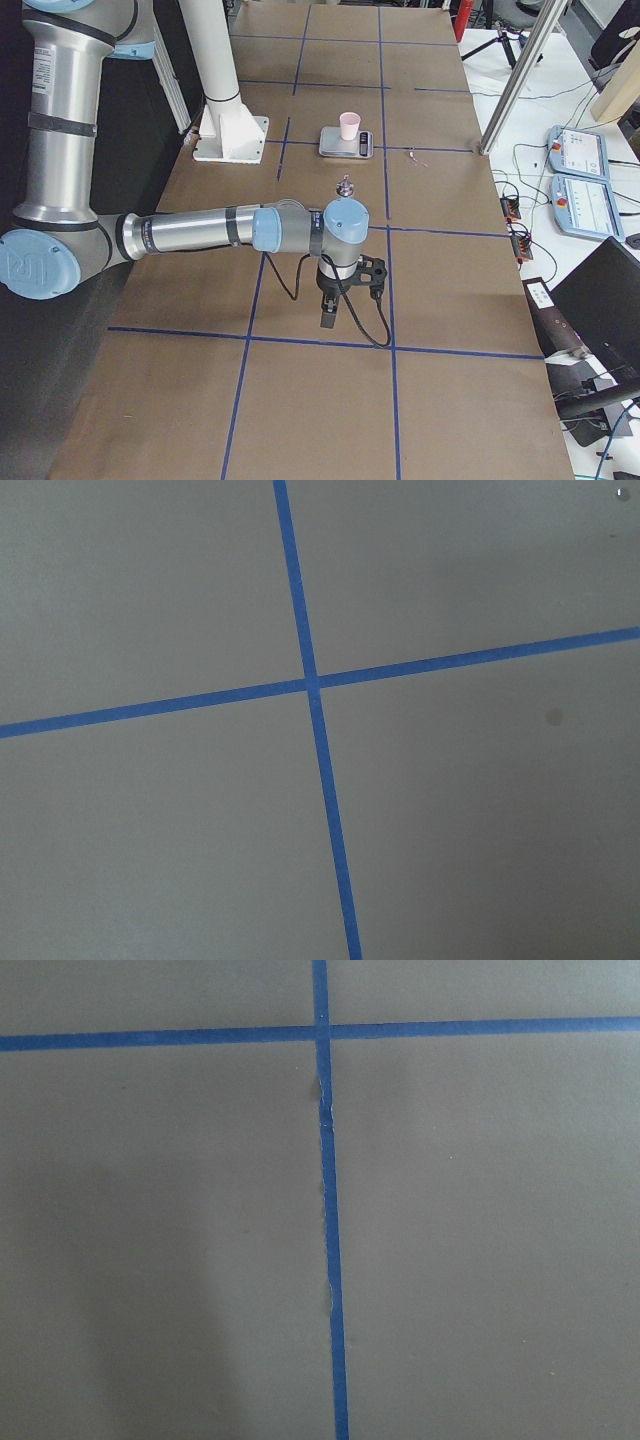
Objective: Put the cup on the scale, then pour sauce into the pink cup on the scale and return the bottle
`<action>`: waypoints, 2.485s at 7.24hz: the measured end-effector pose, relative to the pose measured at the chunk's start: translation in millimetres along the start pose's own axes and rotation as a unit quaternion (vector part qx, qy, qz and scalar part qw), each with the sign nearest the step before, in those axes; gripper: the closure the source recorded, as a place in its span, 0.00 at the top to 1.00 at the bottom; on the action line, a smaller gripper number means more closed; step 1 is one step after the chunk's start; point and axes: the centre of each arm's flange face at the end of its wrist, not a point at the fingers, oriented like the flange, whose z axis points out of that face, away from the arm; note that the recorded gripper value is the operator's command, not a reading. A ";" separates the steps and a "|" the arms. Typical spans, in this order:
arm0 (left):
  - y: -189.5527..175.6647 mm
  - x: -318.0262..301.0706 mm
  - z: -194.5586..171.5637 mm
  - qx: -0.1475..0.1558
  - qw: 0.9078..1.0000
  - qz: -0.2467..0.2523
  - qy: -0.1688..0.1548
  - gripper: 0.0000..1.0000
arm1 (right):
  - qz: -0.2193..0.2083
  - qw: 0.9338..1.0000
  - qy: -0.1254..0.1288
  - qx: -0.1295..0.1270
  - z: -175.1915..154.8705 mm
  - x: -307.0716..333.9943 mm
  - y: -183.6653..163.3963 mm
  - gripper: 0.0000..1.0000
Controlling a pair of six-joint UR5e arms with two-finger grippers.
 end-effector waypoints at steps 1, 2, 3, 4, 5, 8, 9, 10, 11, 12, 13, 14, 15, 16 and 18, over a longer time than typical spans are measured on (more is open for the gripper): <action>0.1 0.5 -0.6 0.001 1.000 0.001 0.000 1.00 | -0.001 1.000 0.000 0.002 -1.7 -1.5 -1.2 1.00; 0.3 0.7 -0.8 0.001 1.000 0.001 0.001 1.00 | -0.002 1.000 -0.002 0.003 -2.6 -2.7 -2.1 1.00; 0.1 2.3 -2.4 0.003 1.000 0.004 0.002 1.00 | -0.004 1.000 -0.011 0.004 -3.1 -4.9 -2.5 1.00; -0.3 4.3 -4.8 0.006 1.000 0.006 0.001 1.00 | -0.005 1.000 -0.023 0.003 -3.4 -7.4 -2.3 1.00; -0.4 4.7 -5.5 0.007 1.000 0.007 0.001 1.00 | -0.005 1.000 -0.030 0.002 -3.5 -8.9 -2.2 1.00; 0.4 5.5 -6.6 0.008 1.000 0.003 0.002 1.00 | -0.008 0.999 -0.035 0.005 -2.6 -9.2 -2.8 1.00; 0.3 5.8 -6.6 0.008 1.000 0.002 0.003 1.00 | -0.009 0.999 -0.035 0.006 -2.3 -9.2 -3.5 1.00; 0.9 5.6 -6.2 0.007 1.000 0.001 0.004 1.00 | -0.010 0.999 -0.035 0.007 -2.4 -9.5 -3.9 1.00; 1.5 5.6 -6.1 0.007 1.000 0.001 0.004 1.00 | -0.011 0.999 -0.035 0.008 -2.8 -10.1 -4.3 1.00; 2.0 5.6 -5.9 0.007 1.000 0.001 0.004 1.00 | -0.012 0.999 -0.035 0.008 -3.3 -10.5 -4.6 1.00; 2.3 5.9 -6.2 0.007 1.000 0.001 0.004 1.00 | -0.014 0.999 -0.035 0.010 -4.0 -11.3 -5.0 1.00; 2.2 6.5 -7.1 0.008 1.000 0.002 0.005 1.00 | -0.017 0.999 -0.036 0.015 -5.1 -12.3 -5.9 1.00; 1.9 7.3 -8.0 0.009 1.000 0.003 0.005 1.00 | -0.020 0.999 -0.037 0.019 -5.6 -12.8 -6.6 1.00; 1.6 7.8 -8.4 0.010 1.000 0.004 0.005 1.00 | -0.021 0.999 -0.037 0.021 -5.5 -13.2 -7.1 1.00; 1.2 8.6 -8.8 0.011 1.000 0.005 0.006 1.00 | -0.022 0.999 -0.037 0.022 -5.3 -13.4 -7.3 1.00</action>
